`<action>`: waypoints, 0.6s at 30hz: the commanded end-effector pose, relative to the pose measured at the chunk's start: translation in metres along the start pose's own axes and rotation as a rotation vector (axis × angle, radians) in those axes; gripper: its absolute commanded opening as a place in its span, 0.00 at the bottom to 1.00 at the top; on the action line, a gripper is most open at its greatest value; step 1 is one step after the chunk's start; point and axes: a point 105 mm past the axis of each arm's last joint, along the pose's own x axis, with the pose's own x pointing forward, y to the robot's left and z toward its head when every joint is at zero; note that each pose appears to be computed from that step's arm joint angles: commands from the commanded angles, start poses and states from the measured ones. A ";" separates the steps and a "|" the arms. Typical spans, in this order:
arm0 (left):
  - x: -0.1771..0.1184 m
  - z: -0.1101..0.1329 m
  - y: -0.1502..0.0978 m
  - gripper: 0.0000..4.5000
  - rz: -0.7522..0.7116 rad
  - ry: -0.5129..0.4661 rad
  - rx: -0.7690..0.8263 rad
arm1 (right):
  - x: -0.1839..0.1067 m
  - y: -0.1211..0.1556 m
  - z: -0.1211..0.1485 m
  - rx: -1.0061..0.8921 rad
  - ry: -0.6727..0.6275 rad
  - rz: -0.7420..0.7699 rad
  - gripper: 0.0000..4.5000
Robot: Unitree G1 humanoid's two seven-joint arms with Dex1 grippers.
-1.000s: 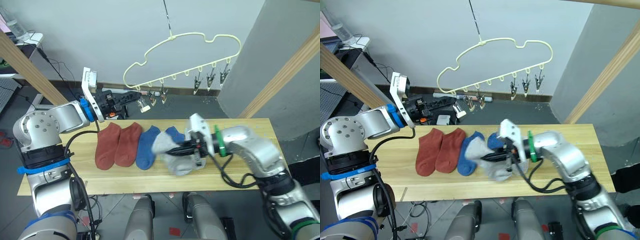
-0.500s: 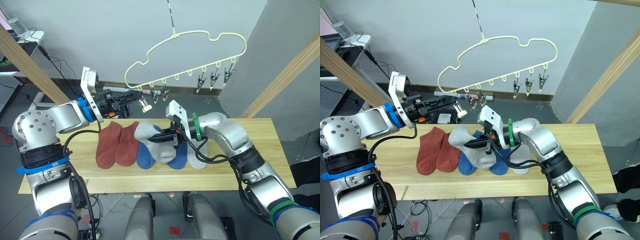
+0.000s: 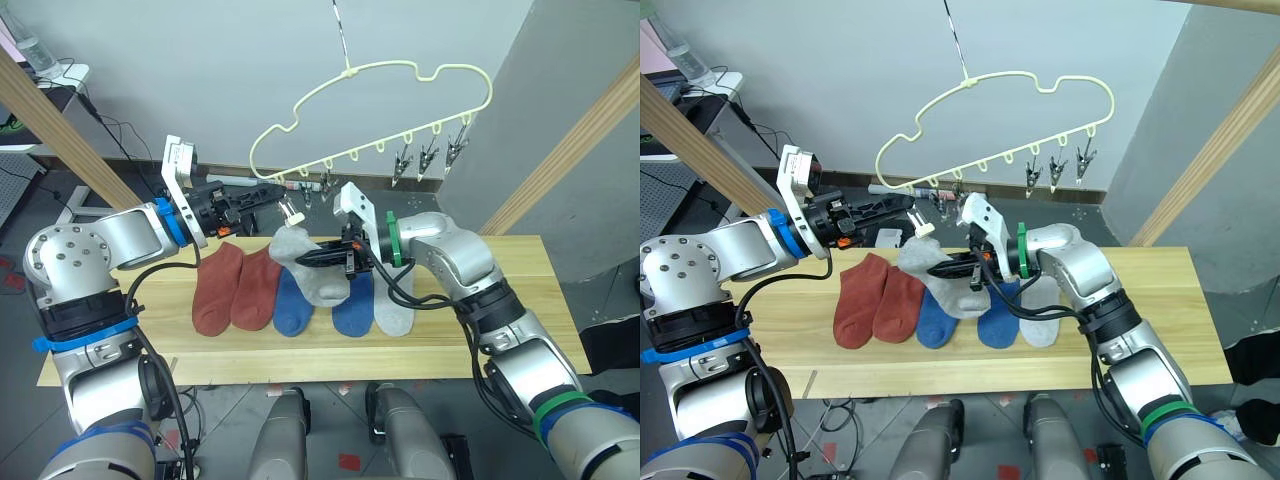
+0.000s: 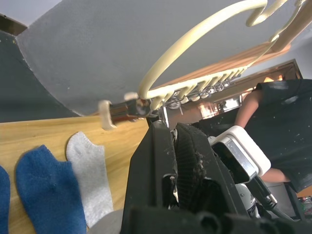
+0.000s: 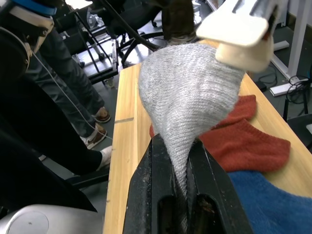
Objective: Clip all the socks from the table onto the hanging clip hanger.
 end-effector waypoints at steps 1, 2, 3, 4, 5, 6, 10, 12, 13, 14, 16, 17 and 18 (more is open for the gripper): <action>-0.006 0.013 -0.014 0.00 -0.046 -0.050 0.056 | -0.001 0.013 0.009 -0.049 -0.027 0.054 0.01; -0.006 0.013 -0.014 0.00 -0.046 -0.052 0.056 | -0.001 0.013 0.008 -0.049 -0.025 0.056 0.01; -0.005 0.013 -0.014 0.00 -0.045 -0.053 0.056 | -0.002 0.013 0.008 -0.048 -0.025 0.051 0.01; -0.006 0.013 -0.014 0.00 -0.044 -0.052 0.057 | -0.002 0.012 0.008 -0.046 -0.027 0.047 0.01; -0.006 0.013 -0.014 0.00 -0.043 -0.052 0.058 | -0.003 0.012 0.008 -0.044 -0.028 0.044 0.01; -0.006 0.013 -0.014 0.00 -0.042 -0.053 0.058 | -0.003 0.011 0.008 -0.043 -0.029 0.038 0.01; -0.006 0.013 -0.014 0.00 -0.044 -0.056 0.054 | -0.004 0.008 0.008 -0.045 -0.030 0.026 0.01; -0.006 0.012 -0.014 0.00 -0.047 -0.054 0.054 | -0.004 0.006 0.009 -0.047 -0.031 0.021 0.01; -0.006 0.011 -0.014 0.00 -0.046 -0.050 0.055 | -0.004 0.006 0.009 -0.049 -0.032 0.021 0.01; -0.006 0.011 -0.014 0.00 -0.046 -0.046 0.056 | -0.004 0.007 0.010 -0.050 -0.033 0.022 0.01; -0.006 0.011 -0.013 0.00 -0.044 -0.046 0.055 | -0.004 0.007 0.011 -0.057 -0.032 0.025 0.01; -0.006 0.011 -0.013 0.00 -0.043 -0.046 0.054 | -0.004 0.007 0.012 -0.061 -0.031 0.026 0.01; -0.006 0.011 -0.012 0.00 -0.040 -0.047 0.054 | -0.004 0.007 0.013 -0.060 -0.034 0.025 0.01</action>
